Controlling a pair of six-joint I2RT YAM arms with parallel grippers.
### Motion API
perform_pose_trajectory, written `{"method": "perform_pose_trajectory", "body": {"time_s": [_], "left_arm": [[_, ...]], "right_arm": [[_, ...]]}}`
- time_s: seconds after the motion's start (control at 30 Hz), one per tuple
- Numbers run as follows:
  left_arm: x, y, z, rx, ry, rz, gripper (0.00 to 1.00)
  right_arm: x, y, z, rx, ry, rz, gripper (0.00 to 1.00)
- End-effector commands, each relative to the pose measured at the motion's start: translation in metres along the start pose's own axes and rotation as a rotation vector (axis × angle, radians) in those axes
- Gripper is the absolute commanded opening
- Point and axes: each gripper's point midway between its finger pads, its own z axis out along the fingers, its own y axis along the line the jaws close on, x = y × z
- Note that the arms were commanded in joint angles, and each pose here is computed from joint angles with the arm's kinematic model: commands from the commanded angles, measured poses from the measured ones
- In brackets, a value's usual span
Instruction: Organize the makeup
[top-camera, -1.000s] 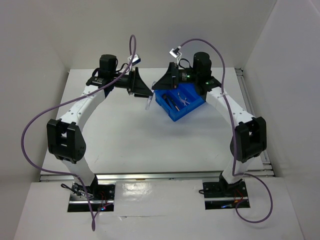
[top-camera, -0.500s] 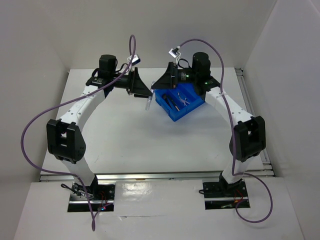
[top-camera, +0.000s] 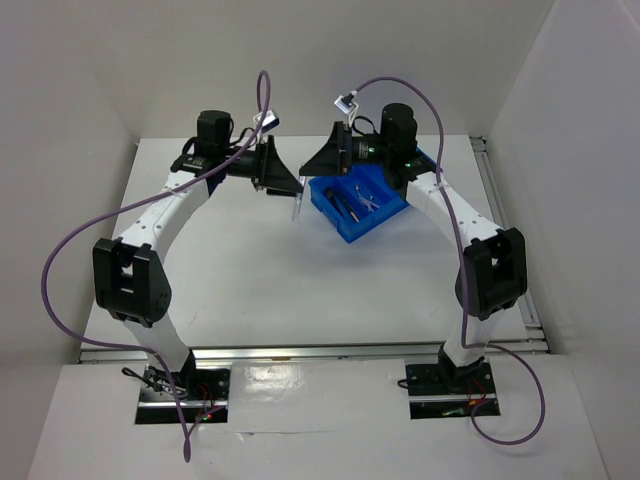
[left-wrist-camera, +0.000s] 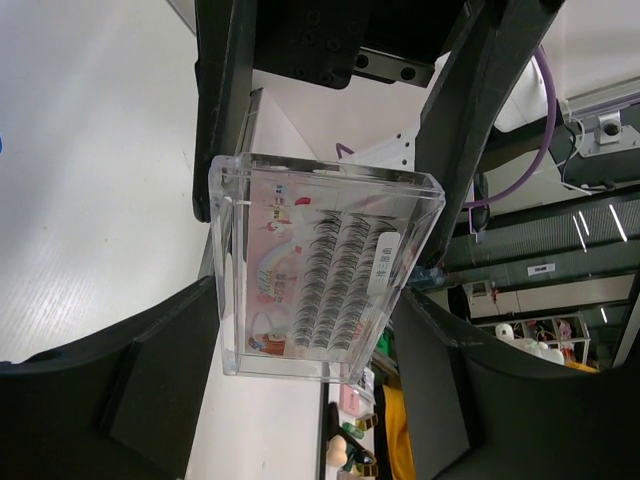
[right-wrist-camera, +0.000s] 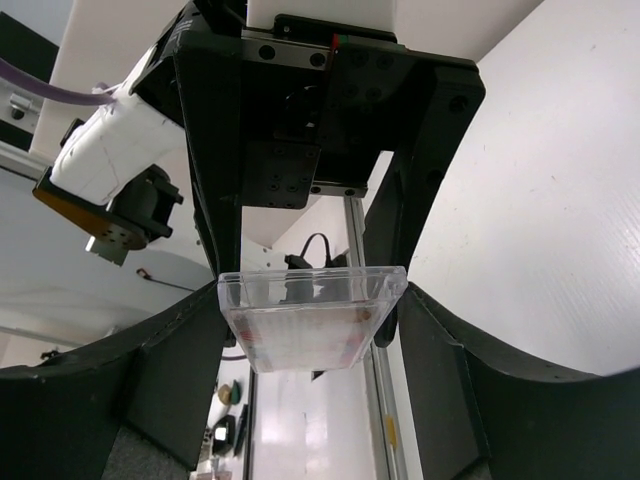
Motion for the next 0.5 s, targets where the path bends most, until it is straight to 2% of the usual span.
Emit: {"method": "perform_pose_trajectory", "body": {"time_s": [0.0,0.03,0.17,0.2,0.27,0.3,0.4,0.43,0.47], "left_arm": [[0.001,-0.01,-0.004,0.014,0.0,0.055,0.12],[0.001,-0.01,-0.004,0.014,0.0,0.055,0.12],[0.001,-0.009,-0.007,-0.002,-0.013,0.059,0.25],[0.001,-0.009,-0.007,-0.002,-0.013,0.059,0.36],[0.0,-0.005,-0.011,-0.018,-0.023,0.051,0.48],[0.0,-0.005,-0.011,-0.018,-0.023,0.051,0.6],[-0.007,-0.003,-0.018,-0.052,-0.051,0.041,0.75],[-0.008,-0.001,-0.018,-0.061,-0.056,0.05,0.83],[-0.009,-0.001,-0.022,-0.068,-0.063,0.036,0.86]], "right_arm": [[-0.02,0.031,0.006,-0.053,-0.033,-0.124,0.55],[-0.023,0.029,0.006,-0.042,-0.046,-0.133,0.53],[-0.032,0.022,0.006,0.043,-0.083,-0.107,0.45],[-0.032,0.016,0.005,0.066,-0.088,-0.111,0.44],[-0.037,0.005,0.004,0.142,-0.112,-0.101,0.4],[-0.038,0.002,0.003,0.17,-0.116,-0.091,0.39],[-0.042,-0.01,-0.001,0.257,-0.134,-0.091,0.37],[-0.047,-0.013,-0.003,0.292,-0.155,-0.098,0.37],[-0.047,-0.018,-0.004,0.317,-0.159,-0.094,0.37]]}}
